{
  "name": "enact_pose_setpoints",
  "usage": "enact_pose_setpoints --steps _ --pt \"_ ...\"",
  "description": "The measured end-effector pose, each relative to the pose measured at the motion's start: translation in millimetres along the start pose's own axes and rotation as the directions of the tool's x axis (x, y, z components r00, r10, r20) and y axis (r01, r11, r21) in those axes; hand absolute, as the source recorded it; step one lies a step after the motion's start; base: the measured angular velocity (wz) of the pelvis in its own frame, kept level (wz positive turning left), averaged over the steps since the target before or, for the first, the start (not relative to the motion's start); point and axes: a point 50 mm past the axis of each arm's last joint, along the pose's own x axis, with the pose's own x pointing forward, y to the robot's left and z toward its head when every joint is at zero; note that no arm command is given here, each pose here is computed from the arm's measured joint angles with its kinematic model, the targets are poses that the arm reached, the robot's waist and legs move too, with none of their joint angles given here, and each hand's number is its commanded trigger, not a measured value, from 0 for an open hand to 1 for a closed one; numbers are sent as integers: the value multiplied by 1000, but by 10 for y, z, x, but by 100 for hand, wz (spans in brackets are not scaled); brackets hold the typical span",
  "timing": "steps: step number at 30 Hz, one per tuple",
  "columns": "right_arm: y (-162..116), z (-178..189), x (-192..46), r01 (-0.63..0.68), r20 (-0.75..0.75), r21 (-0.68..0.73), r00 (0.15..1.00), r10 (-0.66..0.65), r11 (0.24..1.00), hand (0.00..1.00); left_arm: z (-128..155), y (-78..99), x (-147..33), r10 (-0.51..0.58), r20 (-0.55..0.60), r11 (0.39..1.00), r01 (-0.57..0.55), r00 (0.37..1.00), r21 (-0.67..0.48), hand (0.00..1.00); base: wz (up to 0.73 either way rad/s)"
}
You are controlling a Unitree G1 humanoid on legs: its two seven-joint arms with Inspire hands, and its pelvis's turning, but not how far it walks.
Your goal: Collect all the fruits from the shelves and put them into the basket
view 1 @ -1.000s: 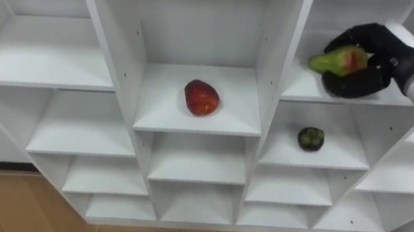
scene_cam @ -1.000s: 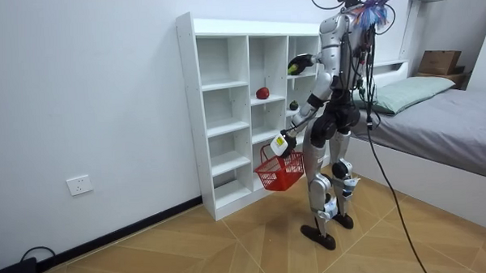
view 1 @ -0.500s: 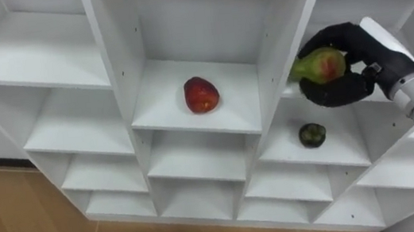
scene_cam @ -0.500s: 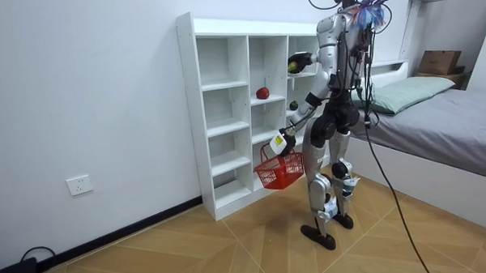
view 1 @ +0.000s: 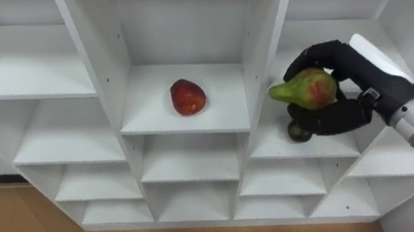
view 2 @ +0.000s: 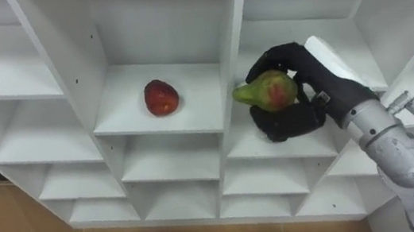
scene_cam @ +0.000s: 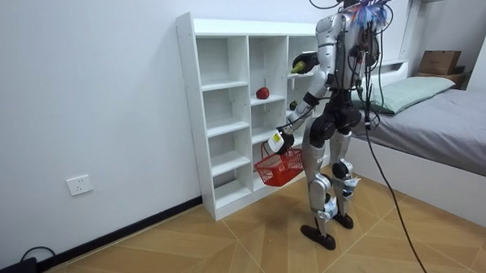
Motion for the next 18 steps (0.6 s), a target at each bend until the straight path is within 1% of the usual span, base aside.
enact_pose_setpoints --steps 4,8,13,18 --pt "21 17 -1 -8 7 9 1000 8 1000 100 14 -3 5 -1 4 1000 1 1000 -10 100 -7" --pt "143 -28 -51 -11 -19 59 1000 12 998 100 1 -45 2 -12 -1 999 12 1000 -49 100 0" --pt "249 -47 -77 -12 -37 96 999 16 995 100 -25 -50 3 -14 -15 999 14 1000 -51 100 0" --pt "308 -38 -68 -10 -42 94 999 14 996 100 77 -61 41 -20 12 999 21 1000 -48 100 0"
